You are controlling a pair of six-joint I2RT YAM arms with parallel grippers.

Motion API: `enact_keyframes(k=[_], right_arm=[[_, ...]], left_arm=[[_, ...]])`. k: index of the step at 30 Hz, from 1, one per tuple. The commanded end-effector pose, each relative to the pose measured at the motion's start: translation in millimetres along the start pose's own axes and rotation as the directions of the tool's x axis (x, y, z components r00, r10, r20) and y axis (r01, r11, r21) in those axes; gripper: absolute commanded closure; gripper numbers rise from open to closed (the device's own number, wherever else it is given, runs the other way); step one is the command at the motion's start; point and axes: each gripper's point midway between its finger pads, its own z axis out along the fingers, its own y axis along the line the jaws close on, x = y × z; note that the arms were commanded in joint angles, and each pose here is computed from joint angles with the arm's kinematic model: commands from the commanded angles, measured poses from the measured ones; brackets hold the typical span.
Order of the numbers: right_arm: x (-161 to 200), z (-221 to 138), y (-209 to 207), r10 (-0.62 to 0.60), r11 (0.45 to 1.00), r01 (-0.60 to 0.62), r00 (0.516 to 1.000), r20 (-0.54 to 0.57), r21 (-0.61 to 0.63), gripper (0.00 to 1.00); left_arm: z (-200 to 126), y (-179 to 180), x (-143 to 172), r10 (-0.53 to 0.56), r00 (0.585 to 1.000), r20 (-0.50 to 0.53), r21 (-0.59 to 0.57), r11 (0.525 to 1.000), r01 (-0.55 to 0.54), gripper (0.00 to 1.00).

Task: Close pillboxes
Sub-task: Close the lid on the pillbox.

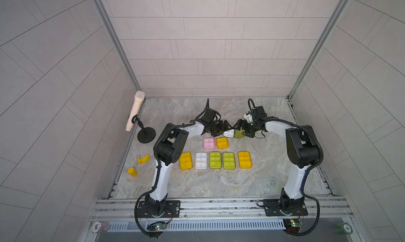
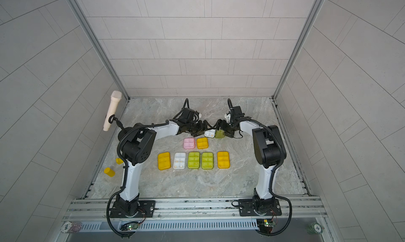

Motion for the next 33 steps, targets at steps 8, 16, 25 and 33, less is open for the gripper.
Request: enact_keyframes(k=[8,16,25,33], right_arm=[[-6.8,-25.5,19.7,-0.049,0.999,0.048,0.997,0.052,0.022,0.08],[-7.0,-27.9,26.7,-0.063,0.998,0.062,0.997,0.051,0.021,0.08],[-6.4,-22.0,41.9,-0.086,0.996,0.086,0.996,0.039,0.001,0.08],[-5.7,-16.2,49.4,-0.09,0.996,0.09,0.995,0.033,-0.01,0.08]], left_arm=[[2.4,-5.6,5.3,0.006,1.0,-0.004,0.029,1.0,-0.006,0.13],[2.8,-3.7,5.6,0.003,1.0,-0.005,0.026,1.0,-0.003,0.13],[4.7,-1.4,6.3,-0.004,1.0,-0.006,0.026,1.0,0.004,0.13],[-12.8,-1.0,-9.9,-0.021,0.997,0.069,0.024,1.0,0.019,0.13]])
